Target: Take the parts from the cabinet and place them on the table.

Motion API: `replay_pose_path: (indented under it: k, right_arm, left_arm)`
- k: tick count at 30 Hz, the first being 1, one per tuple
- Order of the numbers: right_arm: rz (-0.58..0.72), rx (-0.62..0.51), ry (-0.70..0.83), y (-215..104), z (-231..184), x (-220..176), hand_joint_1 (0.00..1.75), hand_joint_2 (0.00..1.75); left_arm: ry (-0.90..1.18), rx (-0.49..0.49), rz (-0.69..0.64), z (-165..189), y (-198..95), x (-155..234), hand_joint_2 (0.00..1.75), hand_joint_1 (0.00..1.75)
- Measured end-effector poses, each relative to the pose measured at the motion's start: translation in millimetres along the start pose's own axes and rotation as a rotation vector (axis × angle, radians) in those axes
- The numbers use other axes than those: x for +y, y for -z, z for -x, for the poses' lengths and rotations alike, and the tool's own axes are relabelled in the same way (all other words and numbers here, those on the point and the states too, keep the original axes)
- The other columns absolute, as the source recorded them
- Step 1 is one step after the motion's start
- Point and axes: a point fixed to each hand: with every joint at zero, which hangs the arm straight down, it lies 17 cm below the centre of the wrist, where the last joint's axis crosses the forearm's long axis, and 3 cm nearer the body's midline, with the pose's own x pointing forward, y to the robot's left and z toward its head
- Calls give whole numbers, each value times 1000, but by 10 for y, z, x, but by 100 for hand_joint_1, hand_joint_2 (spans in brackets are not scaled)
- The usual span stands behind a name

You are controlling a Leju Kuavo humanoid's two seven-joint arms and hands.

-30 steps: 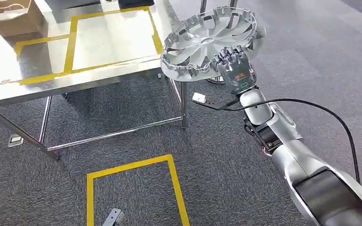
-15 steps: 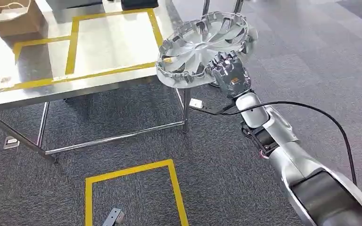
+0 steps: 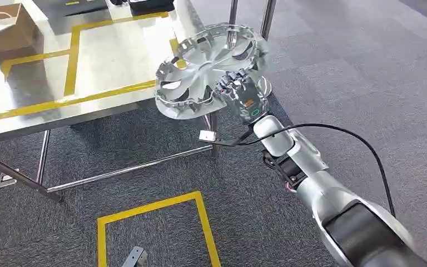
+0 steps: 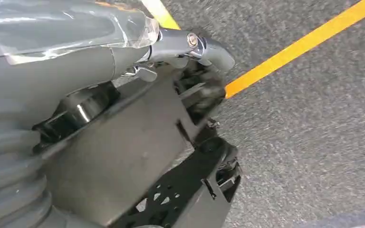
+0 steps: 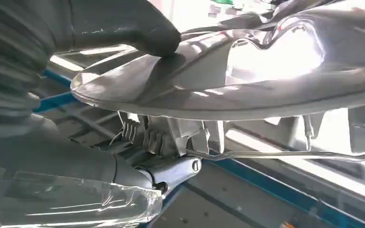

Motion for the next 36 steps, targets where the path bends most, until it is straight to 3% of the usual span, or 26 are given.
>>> replay_pose_path:
  k: [7,14,28,36]
  right_arm:
    - [34,-97,34,181,-604,-153,175,175]
    - [36,-146,50,212,-905,-179,175,175]
    - [-6,-113,42,212,-858,-90,175,175]
    - [-51,-27,30,118,-590,71,175,175]
  left_arm:
    - [-1,2,3,5,2,-23,175,0]
    - [-4,6,0,36,-9,-12,175,0]
    - [-2,14,-8,96,-33,37,175,0]
    - [6,22,-7,130,-42,37,175,0]
